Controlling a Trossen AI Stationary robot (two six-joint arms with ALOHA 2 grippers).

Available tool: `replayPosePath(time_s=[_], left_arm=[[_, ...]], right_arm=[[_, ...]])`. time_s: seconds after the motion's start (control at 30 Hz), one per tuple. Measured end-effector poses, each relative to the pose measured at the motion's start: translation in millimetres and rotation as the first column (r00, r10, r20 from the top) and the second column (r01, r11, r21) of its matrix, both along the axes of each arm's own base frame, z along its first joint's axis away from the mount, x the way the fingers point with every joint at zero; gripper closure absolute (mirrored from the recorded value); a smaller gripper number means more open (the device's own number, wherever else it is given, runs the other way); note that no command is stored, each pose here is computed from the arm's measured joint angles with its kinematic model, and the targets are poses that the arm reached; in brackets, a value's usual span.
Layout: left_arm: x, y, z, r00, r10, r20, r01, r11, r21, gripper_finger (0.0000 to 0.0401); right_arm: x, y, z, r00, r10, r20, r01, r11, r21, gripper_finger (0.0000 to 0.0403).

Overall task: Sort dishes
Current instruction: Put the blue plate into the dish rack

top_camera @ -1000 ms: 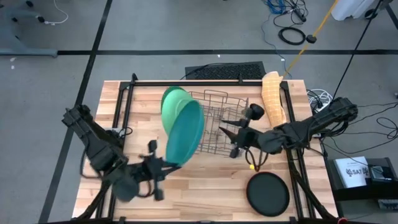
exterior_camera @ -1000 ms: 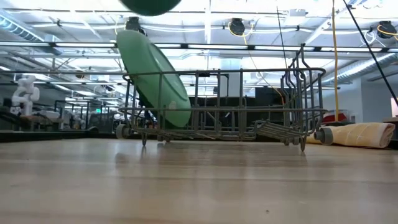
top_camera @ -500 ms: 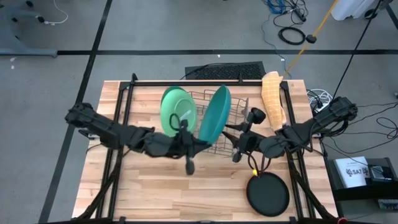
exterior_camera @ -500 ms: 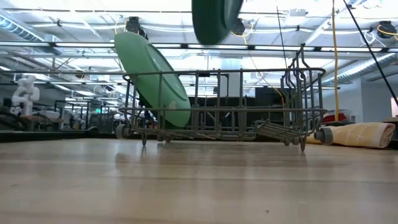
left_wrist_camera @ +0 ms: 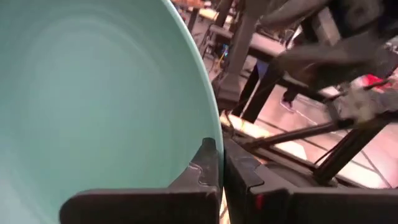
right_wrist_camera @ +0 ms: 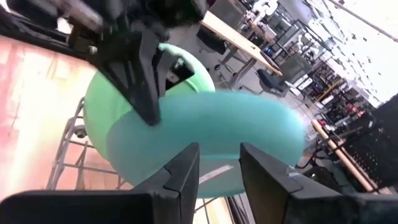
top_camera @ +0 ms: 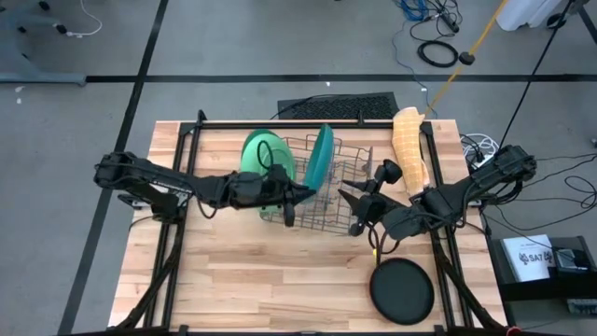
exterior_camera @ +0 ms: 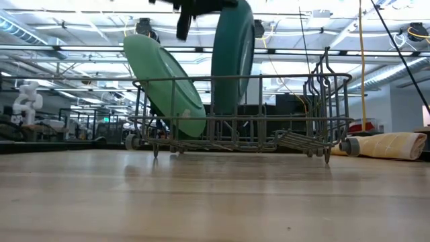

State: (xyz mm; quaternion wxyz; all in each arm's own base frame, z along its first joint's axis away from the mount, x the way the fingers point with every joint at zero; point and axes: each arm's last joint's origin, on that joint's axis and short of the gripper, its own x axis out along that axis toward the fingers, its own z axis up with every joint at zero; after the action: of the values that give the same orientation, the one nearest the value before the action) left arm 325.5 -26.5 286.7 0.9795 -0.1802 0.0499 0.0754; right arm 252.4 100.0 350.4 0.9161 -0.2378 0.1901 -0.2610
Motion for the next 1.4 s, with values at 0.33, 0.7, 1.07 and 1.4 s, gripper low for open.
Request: replayPosePath(time_s=[0.33,0.7,1.07,1.4], left_arm=[[-5.7,21.5,-20.5,1.000,0.004,0.010,-0.003,0.998,-0.059,0.0401],[-17.0,27.2,-43.3,0.997,0.045,0.060,-0.038,0.992,-0.118,0.0401],[-22.3,28.4,-51.0,0.993,0.089,0.080,-0.078,0.988,-0.133,0.0395],[-22.4,29.3,-50.1,0.990,0.105,0.099,-0.090,0.986,-0.140,0.0304]], right_arm=[[1.7,-14.3,-6.3,0.997,-0.071,-0.021,0.072,0.996,0.043,0.0294],[5.4,-21.5,-7.2,0.998,-0.054,-0.023,0.056,0.994,0.094,0.0294],[10.2,-22.5,-10.3,0.999,-0.033,-0.032,0.036,0.992,0.118,0.0294],[12.7,-24.5,-12.2,0.999,-0.026,-0.041,0.031,0.991,0.129,0.0294]])
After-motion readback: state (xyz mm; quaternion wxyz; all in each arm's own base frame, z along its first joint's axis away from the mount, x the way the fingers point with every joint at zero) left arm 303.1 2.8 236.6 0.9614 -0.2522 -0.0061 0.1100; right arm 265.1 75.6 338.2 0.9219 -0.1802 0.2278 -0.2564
